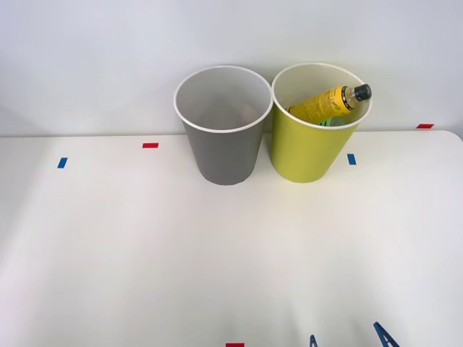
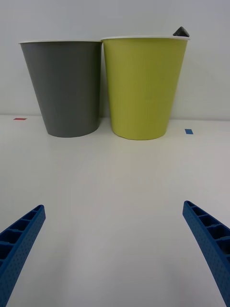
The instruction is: Put cans in the gray bin, plastic bottles in the light green bin
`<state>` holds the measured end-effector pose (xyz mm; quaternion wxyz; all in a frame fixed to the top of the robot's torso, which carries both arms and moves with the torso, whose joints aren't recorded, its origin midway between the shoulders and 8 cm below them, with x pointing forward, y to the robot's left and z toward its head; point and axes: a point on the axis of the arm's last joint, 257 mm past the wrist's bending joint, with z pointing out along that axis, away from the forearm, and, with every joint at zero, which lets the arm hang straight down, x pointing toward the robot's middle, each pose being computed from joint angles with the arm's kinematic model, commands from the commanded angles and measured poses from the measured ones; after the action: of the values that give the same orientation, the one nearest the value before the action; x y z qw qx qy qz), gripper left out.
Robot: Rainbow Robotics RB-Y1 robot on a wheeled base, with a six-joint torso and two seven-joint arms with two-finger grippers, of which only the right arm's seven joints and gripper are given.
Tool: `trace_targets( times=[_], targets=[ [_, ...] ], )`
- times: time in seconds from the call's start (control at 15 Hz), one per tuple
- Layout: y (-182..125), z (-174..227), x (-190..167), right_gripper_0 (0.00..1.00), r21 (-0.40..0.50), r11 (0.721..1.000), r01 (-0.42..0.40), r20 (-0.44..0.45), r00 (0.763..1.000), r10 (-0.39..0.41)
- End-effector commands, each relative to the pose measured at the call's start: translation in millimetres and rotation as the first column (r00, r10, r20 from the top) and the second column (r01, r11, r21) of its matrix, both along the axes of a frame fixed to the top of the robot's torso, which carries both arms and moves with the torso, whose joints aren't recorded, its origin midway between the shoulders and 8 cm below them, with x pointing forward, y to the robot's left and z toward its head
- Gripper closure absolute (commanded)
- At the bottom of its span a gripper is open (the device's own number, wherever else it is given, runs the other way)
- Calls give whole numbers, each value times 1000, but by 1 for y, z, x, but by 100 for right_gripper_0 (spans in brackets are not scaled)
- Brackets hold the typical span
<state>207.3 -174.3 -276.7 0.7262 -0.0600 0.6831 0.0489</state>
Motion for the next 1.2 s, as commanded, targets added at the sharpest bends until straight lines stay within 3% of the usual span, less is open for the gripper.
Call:
trace_targets(
  times=[0.07,1.2],
  targets=[
    [0,0,0,0,0,1000,0,0,1000,0],
    [0,0,0,0,0,1000,0,0,1000,0]
  ],
)
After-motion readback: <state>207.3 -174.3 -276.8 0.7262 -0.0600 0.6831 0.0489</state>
